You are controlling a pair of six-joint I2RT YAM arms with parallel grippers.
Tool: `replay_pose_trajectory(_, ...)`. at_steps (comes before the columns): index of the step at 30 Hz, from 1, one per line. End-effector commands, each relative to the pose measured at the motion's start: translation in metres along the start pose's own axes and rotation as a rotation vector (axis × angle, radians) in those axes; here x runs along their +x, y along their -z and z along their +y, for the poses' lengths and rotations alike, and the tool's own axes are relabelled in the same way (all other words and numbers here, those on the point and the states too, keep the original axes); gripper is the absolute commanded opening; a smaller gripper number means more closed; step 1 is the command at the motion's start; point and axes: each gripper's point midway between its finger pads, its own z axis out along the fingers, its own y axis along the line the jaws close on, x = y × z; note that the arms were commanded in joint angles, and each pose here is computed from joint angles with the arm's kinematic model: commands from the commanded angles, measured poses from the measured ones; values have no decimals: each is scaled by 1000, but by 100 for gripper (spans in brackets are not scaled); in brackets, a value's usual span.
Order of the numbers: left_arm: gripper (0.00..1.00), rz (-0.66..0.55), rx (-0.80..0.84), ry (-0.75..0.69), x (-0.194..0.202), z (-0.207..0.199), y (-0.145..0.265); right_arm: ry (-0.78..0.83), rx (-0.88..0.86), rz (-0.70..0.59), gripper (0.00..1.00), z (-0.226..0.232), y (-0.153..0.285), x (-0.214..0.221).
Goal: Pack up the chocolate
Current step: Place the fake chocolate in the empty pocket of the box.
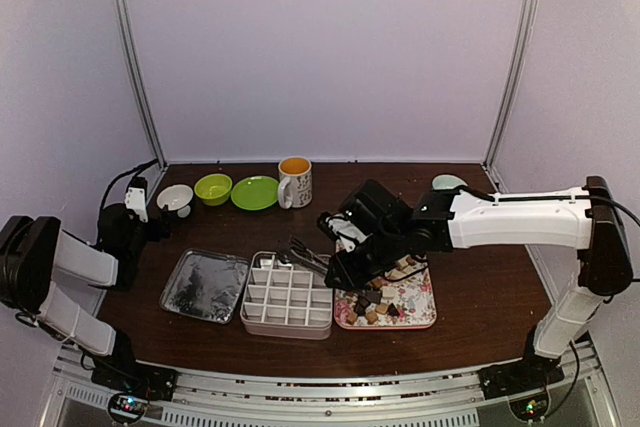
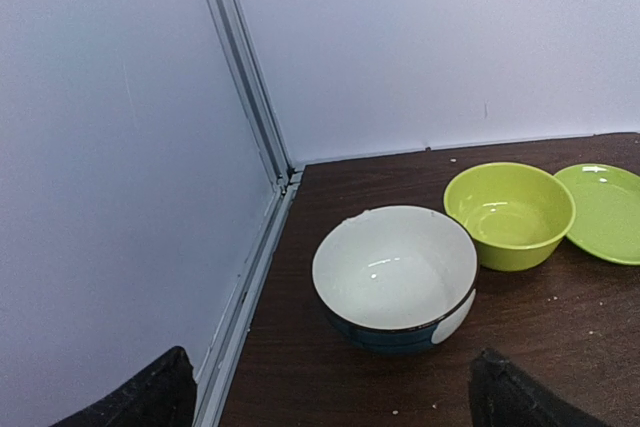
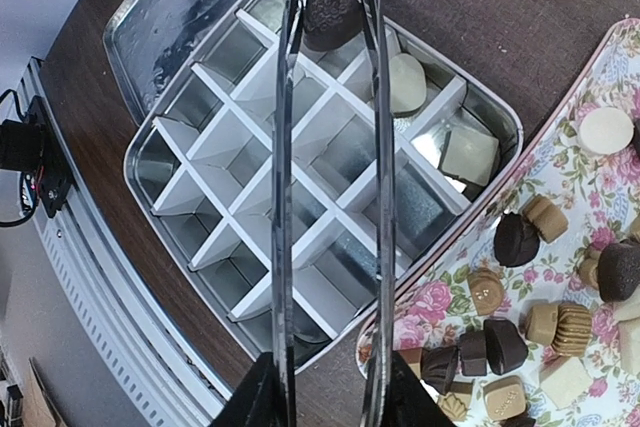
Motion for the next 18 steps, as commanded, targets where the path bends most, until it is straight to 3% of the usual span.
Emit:
replay_pose_trajectory(1,98,-70,-21,19,-21,6,-3,29,-22,-59,33,13,7,-18)
replay_pose_trajectory(11,98,-70,-20,18,-21,6,-3,40,-7,-74,35,13,17,-23)
replay_pose_trajectory(18,98,-70,-21,18,-21,6,-3,56,14,-141,35,10,54,-27)
